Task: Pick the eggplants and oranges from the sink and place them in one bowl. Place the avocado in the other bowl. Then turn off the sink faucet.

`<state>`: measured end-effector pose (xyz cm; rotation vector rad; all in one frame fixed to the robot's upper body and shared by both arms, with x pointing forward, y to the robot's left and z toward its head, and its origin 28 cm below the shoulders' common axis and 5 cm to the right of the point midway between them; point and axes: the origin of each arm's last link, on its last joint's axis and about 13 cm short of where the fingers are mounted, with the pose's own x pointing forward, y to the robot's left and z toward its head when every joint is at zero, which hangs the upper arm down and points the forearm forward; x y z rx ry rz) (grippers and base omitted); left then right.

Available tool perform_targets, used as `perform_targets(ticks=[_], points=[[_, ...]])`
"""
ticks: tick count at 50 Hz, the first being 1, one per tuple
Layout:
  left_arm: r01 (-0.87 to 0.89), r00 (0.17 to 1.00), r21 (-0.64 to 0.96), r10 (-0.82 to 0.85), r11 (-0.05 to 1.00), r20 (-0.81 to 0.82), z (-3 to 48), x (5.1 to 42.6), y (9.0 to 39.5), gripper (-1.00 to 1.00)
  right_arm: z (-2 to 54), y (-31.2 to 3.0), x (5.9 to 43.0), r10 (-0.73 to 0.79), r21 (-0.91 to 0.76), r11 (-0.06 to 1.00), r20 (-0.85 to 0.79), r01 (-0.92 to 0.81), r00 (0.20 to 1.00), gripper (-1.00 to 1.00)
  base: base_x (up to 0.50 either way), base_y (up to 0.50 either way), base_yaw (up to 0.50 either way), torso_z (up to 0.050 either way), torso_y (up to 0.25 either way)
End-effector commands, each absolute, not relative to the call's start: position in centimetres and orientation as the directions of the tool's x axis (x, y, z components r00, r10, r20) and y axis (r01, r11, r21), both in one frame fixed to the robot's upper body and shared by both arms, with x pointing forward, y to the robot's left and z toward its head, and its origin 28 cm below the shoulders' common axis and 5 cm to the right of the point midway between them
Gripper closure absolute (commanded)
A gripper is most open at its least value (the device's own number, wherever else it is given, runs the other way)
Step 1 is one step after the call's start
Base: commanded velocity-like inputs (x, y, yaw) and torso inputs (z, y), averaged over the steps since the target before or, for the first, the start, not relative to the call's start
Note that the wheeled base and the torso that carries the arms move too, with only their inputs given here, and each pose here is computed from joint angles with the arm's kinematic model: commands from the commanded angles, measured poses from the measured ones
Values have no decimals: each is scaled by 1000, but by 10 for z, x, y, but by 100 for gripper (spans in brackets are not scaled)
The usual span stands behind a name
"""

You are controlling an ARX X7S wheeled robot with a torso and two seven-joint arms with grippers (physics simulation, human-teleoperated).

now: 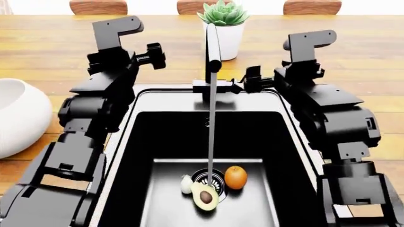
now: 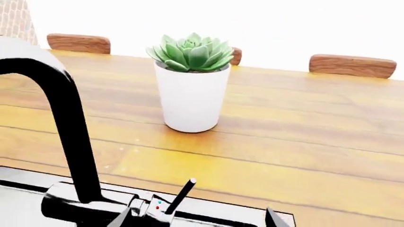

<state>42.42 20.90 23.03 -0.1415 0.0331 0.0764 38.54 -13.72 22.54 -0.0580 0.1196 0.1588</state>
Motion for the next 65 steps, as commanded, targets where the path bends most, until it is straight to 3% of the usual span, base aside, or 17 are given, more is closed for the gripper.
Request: perform_targets(ticks=[1,6,11,21,30,45,65], points=[[290,955,-4,-289,957,-72,232,349,223,-100,227,-138,311,306,-139,919,-336,-368,891,-100,0,0,0,0,0],[522,852,160,-503,838,-146,224,307,238,-100,230,-142,265,387,-201,842,-422,-500,820,-100,0,0,0,0,0],[697,717,327,-629,638,-300,217,276,250,-100,226,-139,226,431,-228,772,-500,-594,752,-100,0,0,0,0,0],[774,621,473,-646,420,-443,210,271,256,-100,238,-141,211,376,-286,787,-481,-547,792,-100,0,0,0,0,0],[765,637,515,-576,387,-512,204,294,253,-100,240,-139,214,360,-310,791,-463,-528,810,-100,0,0,0,0,0],[827,552,503,-529,250,-645,170,296,243,-100,233,-137,217,367,-315,780,-468,-540,804,-100,0,0,0,0,0],[819,565,525,-481,232,-670,136,323,232,-100,219,-131,231,396,-290,773,-474,-564,786,-100,0,0,0,0,0]])
